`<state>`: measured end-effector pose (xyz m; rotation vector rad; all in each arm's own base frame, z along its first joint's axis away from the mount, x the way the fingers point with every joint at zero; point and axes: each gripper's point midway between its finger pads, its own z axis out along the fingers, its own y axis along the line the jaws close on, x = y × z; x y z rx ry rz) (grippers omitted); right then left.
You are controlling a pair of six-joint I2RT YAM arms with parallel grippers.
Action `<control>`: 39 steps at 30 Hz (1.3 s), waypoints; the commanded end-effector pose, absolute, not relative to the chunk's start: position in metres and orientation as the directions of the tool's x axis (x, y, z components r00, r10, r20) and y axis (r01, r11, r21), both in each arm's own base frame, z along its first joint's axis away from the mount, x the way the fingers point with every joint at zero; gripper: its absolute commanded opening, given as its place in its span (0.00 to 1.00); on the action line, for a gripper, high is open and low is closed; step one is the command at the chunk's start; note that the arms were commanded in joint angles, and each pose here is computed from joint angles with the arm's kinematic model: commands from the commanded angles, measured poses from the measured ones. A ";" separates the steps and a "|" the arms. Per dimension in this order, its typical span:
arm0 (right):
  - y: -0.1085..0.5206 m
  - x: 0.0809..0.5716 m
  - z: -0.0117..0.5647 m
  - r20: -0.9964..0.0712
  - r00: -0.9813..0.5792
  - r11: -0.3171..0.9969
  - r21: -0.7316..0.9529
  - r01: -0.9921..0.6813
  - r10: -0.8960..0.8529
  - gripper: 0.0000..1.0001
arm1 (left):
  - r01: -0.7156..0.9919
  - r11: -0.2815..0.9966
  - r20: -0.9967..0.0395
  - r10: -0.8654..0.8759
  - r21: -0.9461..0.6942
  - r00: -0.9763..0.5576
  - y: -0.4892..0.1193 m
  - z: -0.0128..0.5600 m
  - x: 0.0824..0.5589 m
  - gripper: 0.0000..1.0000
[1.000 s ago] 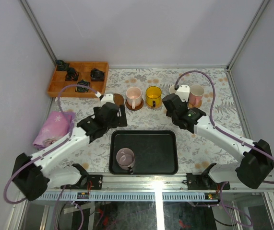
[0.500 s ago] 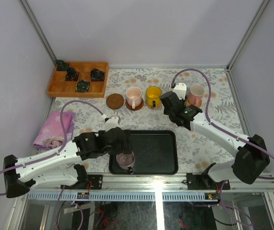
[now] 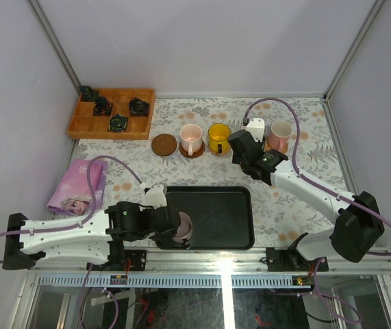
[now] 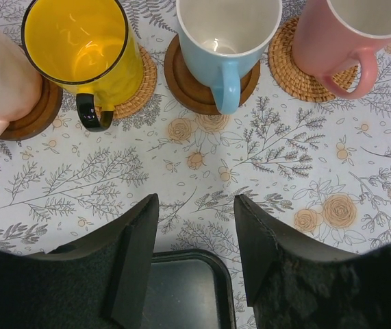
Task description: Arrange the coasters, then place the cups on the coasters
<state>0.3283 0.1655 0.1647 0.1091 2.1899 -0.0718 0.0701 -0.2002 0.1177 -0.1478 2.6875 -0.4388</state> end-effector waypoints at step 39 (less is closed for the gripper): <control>0.181 0.341 0.174 -0.795 -0.605 0.997 0.001 0.077 0.048 0.56 | -0.152 0.962 -0.434 -0.240 -0.229 -0.868 -0.173 0.056 0.109 0.12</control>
